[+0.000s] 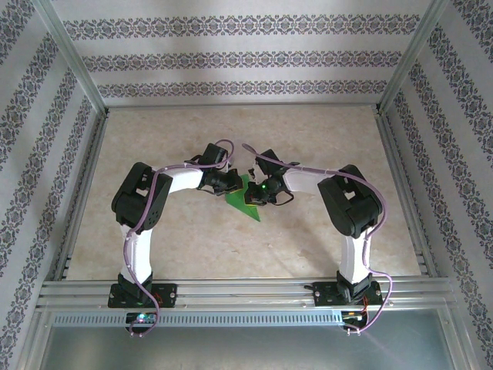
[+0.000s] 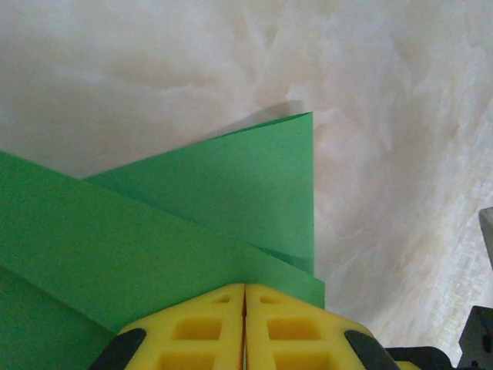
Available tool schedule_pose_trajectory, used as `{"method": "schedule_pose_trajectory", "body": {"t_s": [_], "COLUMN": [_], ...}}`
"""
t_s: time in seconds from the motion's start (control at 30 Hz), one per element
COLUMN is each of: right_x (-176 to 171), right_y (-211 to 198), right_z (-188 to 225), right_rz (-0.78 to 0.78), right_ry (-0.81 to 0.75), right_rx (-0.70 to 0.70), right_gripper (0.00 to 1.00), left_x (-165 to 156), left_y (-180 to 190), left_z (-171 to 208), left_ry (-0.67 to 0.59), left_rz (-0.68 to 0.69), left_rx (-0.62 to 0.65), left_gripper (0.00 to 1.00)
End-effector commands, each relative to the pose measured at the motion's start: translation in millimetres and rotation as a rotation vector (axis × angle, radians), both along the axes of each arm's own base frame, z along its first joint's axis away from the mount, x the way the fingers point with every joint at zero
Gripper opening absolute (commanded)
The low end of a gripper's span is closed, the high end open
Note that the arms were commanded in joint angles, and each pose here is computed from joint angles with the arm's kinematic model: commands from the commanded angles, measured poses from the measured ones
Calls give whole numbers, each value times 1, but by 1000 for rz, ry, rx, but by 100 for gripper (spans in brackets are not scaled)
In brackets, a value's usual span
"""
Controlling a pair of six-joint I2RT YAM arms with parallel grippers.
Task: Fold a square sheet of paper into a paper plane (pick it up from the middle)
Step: Fourth fold the wing at the center of the table.
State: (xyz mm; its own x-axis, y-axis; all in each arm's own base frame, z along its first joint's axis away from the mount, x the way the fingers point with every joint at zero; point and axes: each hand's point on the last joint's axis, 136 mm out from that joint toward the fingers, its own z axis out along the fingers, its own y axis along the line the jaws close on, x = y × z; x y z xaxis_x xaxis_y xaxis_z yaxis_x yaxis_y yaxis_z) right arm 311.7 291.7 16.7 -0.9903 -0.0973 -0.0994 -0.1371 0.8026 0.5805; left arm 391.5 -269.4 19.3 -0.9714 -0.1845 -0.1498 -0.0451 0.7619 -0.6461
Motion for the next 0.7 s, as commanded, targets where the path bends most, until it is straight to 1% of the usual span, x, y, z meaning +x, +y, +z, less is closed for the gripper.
{"method": "schedule_pose_trajectory", "body": {"t_s": [0.0,0.17,0.3,0.67], "right_x": [-13,-39,-57,-90], "right_y": [-5,-19,-27,-43], "right_z": [-12,-19,-14,-11], "right_rz": [8,16,24,39], "right_ry": [40,86,103,137], "right_rx": [-48,-64,-55,-84], "right_gripper": [7,6,6,6], "left_x": [-30,-35,-37,-38], "left_y": [30,38,41,42], "left_z": [-52,-59,-62,-62], "left_ry": [137,162,168,167], "left_rz": [19,32,34,30], "left_rx": [203,240,258,263], "left_gripper": [9,8,8,8]}}
